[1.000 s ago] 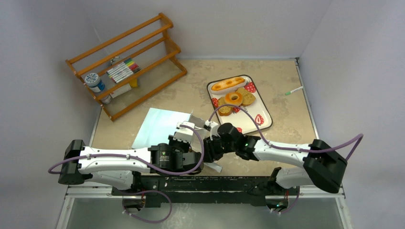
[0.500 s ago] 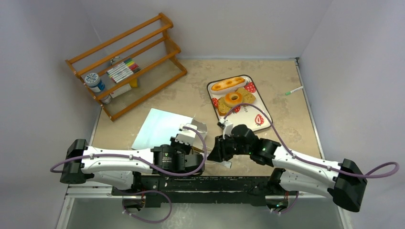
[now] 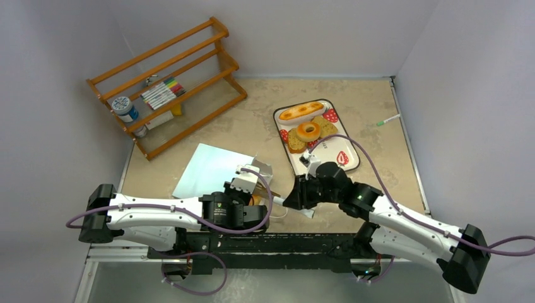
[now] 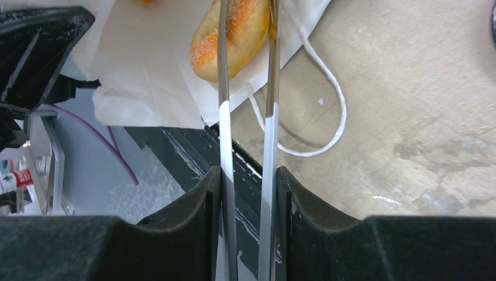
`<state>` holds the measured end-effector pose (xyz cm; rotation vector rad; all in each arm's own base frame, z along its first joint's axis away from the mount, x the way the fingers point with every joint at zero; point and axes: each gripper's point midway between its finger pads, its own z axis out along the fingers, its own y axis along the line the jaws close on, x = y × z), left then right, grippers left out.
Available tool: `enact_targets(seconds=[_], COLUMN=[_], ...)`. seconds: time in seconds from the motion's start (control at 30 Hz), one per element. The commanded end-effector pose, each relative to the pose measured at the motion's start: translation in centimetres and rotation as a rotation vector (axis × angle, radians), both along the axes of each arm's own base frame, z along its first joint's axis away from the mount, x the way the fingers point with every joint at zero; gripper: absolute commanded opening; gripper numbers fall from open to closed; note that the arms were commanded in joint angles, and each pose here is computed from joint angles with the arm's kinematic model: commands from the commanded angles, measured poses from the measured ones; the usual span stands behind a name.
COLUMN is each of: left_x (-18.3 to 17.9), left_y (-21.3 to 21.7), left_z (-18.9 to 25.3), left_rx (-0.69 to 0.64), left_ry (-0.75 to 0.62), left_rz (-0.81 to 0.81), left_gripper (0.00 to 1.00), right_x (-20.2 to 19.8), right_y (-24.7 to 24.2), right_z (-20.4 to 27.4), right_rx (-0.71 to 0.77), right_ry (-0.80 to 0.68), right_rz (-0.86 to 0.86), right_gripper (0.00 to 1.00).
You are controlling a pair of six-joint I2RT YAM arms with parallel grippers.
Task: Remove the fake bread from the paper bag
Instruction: Take out the fake bread from the paper bag.
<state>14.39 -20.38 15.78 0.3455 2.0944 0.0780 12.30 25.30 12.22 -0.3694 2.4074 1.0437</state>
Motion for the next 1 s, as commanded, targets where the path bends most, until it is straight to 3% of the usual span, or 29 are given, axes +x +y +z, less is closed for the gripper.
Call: enact_targets(seconds=[0.0,0.53,0.97], left_x=[0.3,1.9,4.4], left_y=[0.0,-1.7,1.3], left_z=[0.4,1.5,0.9], left_rx=[-0.029,-0.127,-0.083], left_ry=[-0.036,-0.071,-0.051], left_rz=[0.022,0.127,0.192], left_gripper=[0.0,0.0,0.0], right_x=[2.1,3.8,4.2], right_y=[0.2,-0.6,-4.4], right_z=[4.5,8.9,11.2], right_rx=[0.075,0.07,0.021], right_ry=[-0.078,-0.125,-0.142], right_rz=[-0.061,-0.129,-0.313], right_gripper=[0.0,0.0,0.0])
